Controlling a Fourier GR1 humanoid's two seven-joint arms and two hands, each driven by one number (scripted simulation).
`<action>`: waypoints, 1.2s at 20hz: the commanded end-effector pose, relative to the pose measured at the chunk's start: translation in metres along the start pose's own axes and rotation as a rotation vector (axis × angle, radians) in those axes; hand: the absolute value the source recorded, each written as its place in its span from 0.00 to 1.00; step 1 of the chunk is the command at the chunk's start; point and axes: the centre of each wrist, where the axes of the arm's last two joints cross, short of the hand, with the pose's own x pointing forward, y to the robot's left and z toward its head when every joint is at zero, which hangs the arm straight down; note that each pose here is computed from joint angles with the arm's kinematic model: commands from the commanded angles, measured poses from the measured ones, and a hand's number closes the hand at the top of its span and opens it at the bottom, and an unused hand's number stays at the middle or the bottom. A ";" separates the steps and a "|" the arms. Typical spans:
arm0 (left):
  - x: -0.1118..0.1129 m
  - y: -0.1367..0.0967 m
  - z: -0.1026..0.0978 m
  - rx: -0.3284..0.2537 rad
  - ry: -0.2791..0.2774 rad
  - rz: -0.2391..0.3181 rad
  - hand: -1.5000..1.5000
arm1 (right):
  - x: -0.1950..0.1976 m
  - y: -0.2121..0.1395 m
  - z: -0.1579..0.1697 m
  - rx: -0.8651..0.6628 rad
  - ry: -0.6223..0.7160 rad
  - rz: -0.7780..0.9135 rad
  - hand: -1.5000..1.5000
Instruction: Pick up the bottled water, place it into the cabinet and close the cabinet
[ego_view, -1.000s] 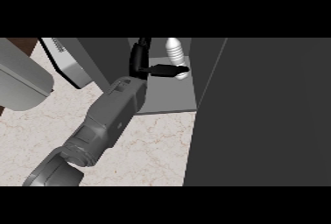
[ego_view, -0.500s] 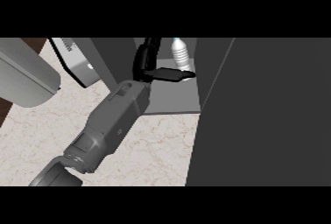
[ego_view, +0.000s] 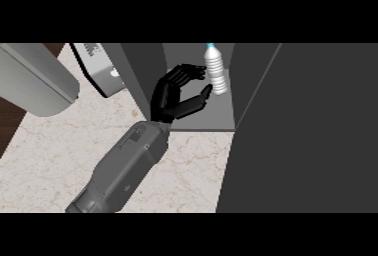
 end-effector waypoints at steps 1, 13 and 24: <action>0.007 0.010 0.034 0.003 0.021 0.012 1.00 | 0.019 0.004 0.003 0.049 -0.032 0.055 0.00; 0.050 0.073 0.128 0.055 0.015 -0.028 1.00 | 0.026 0.031 0.006 0.323 0.146 -0.031 1.00; 0.089 0.095 0.179 0.109 -0.031 -0.019 1.00 | 0.027 0.101 -0.023 0.460 0.096 -0.120 1.00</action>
